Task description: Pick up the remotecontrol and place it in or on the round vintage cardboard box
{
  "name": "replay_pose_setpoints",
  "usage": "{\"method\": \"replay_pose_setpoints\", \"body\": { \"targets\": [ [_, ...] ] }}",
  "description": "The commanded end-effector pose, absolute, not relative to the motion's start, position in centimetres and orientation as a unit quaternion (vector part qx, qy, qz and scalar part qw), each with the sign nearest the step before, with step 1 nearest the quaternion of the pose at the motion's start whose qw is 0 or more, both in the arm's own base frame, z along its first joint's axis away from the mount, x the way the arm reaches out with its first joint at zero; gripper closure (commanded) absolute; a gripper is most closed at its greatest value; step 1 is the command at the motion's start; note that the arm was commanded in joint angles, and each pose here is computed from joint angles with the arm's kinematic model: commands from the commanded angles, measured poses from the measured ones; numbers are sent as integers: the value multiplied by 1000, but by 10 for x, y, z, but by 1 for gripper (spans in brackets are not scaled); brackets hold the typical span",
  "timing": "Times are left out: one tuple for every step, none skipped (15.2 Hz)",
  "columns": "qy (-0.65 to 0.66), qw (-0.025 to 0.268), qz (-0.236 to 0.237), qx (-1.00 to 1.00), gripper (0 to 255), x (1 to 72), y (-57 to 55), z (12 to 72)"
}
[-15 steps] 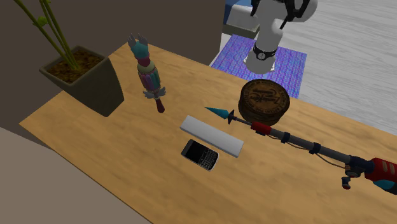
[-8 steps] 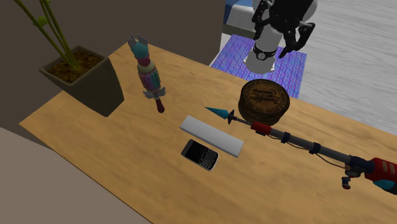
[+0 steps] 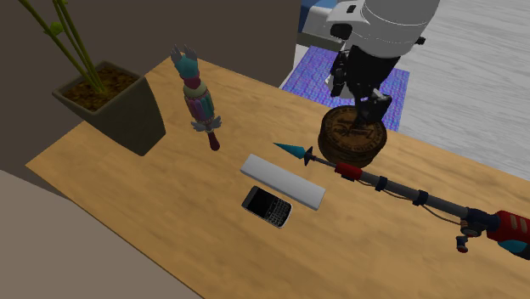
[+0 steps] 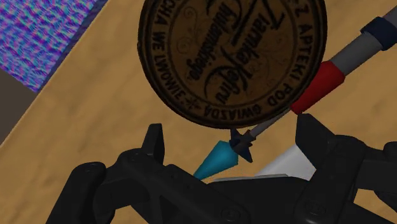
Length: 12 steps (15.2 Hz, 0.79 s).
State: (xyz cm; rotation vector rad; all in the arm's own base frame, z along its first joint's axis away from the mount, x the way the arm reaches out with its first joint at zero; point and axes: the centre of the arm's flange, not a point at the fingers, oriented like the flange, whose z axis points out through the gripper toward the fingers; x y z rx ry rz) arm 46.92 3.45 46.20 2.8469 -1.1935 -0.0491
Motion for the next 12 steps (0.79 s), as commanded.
{"method": "replay_pose_setpoints", "body": {
  "targets": [
    [-433, 22, -14, 901, 0, 494, 32, 450],
    [-454, 19, -13, 891, 0, 505, 30, 444],
    [-475, 17, -12, 880, 0, 516, 27, 438],
    [-496, 14, -11, 868, 0, 527, 23, 432],
    [-517, 12, -10, 856, 0, 537, 19, 426],
    [-537, 9, -9, 844, 0, 548, 15, 420],
    [-557, 7, -8, 831, 0, 558, 10, 414],
    [-576, 4, -7, 817, 0, 568, 4, 408],
    [-596, 2, -6, 803, 0, 578, -2, 402],
    [-615, -1, -5, 789, 0, 588, -8, 396],
    [-633, -3, -4, 774, 0, 597, -15, 391],
    [-651, -6, -3, 759, 0, 606, -22, 385]
  ]
}}
